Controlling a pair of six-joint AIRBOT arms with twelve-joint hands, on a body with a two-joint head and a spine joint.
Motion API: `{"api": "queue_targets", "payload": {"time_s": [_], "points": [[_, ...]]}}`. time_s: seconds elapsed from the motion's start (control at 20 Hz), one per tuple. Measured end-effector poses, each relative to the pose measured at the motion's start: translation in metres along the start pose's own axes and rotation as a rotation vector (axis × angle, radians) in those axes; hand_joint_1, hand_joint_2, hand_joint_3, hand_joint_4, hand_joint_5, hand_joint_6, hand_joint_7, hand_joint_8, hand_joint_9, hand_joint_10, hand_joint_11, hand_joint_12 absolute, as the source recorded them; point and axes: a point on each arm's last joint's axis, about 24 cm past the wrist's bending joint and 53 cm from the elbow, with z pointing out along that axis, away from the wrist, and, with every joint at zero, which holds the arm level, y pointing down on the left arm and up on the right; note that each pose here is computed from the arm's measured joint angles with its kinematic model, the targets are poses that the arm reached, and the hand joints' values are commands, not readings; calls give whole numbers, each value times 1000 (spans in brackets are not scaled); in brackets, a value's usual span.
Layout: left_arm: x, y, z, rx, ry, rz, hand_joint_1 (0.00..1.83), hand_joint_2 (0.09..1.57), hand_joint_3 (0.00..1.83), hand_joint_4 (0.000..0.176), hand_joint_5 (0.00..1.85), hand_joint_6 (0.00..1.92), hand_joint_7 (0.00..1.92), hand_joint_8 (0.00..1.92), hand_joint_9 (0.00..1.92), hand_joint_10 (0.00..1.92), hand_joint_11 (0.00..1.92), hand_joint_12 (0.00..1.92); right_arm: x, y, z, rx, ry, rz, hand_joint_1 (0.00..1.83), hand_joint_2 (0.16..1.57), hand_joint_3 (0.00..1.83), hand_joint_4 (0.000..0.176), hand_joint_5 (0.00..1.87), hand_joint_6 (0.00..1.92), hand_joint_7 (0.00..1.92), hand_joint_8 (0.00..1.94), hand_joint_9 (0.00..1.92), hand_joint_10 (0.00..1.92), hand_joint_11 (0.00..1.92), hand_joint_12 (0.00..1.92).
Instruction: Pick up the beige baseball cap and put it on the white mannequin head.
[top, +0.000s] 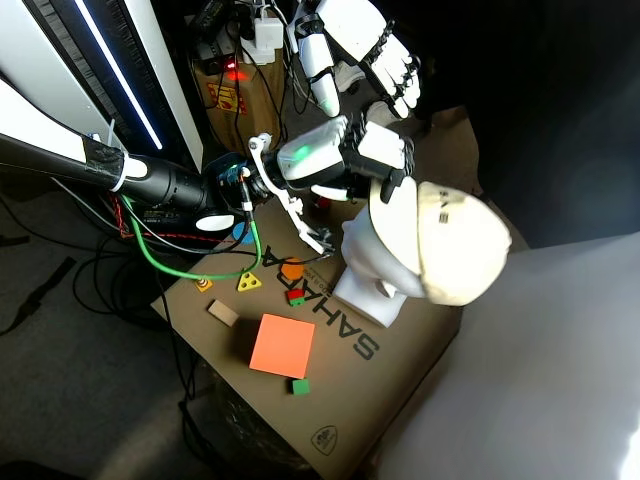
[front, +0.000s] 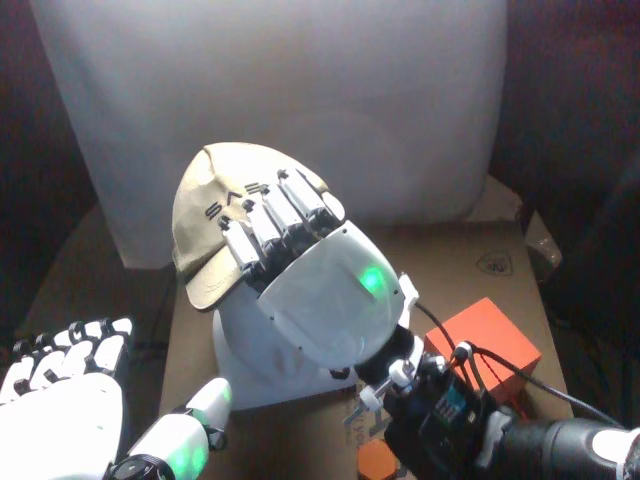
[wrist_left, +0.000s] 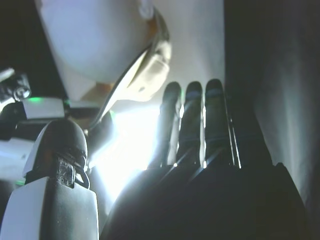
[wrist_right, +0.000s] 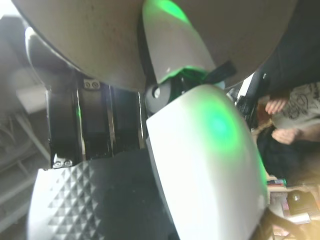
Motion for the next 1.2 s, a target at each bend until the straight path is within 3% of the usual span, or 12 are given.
{"api": "queue_targets", "payload": {"time_s": [0.15, 0.3, 0.4, 0.45, 0.5, 0.6, 0.7, 0.95, 1.2], "points": [[-4, 0, 1, -1, -6, 1, 0, 1133, 0, 0, 162, 1, 120, 1, 99, 2, 0, 389, 6, 5, -12, 21, 35, 34, 1229, 1144, 0, 0, 853, 1067, 1012, 1128, 855, 1271, 725, 1629], [-7, 0, 3, 2, -17, -8, 0, 1129, 0, 0, 197, 6, 157, 7, 127, 7, 0, 437, 9, -4, -17, 87, 58, 55, 1219, 1153, 2, 0, 832, 1109, 990, 1149, 848, 1260, 727, 1592], [-9, 1, 5, 2, -23, -10, 0, 1134, 2, 0, 227, 8, 194, 10, 163, 11, 0, 462, 9, -7, -19, 97, 55, 43, 1217, 1163, 1, 0, 811, 1132, 975, 1182, 830, 1267, 714, 1607], [-9, 2, 5, 0, -26, -10, 0, 1136, 3, 0, 220, 4, 195, 9, 167, 11, 0, 466, 8, -7, -21, 97, 55, 41, 1326, 1178, 3, 0, 765, 1141, 922, 1170, 787, 1448, 703, 1615], [-10, 2, 5, 0, -27, -9, 0, 1137, 2, 0, 212, 1, 195, 5, 168, 7, 0, 482, 8, -6, -23, 96, 53, 40, 1346, 1188, 2, 0, 746, 1153, 898, 1195, 765, 1500, 698, 1630], [-10, 2, 5, -3, -26, -9, 0, 1139, 2, 0, 192, 0, 167, 0, 149, 0, 0, 501, 11, -4, -28, 89, 65, 20, 1211, 1182, 1, 0, 789, 1161, 925, 1256, 763, 1336, 695, 1661], [-9, 3, 5, -6, -26, -9, 0, 1140, 1, 0, 171, 1, 152, 1, 136, 1, 0, 465, 14, -3, -35, 93, 83, 7, 1343, 1197, 1, 0, 732, 1186, 880, 1220, 745, 1518, 672, 1690], [-11, 6, 7, -7, -35, -23, 0, 1144, 1, 0, 179, 3, 164, 4, 140, 4, 0, 433, 17, 8, -55, 116, 135, 22, 1348, 1203, 0, 0, 708, 1224, 879, 1217, 736, 1531, 684, 1677], [-11, 6, 8, -7, -34, -23, 0, 1143, 0, 0, 170, 1, 155, 2, 133, 0, 0, 413, 19, -3, -65, 168, 161, 11, 1353, 1188, 0, 0, 735, 1171, 906, 1182, 766, 1490, 688, 1652]]}}
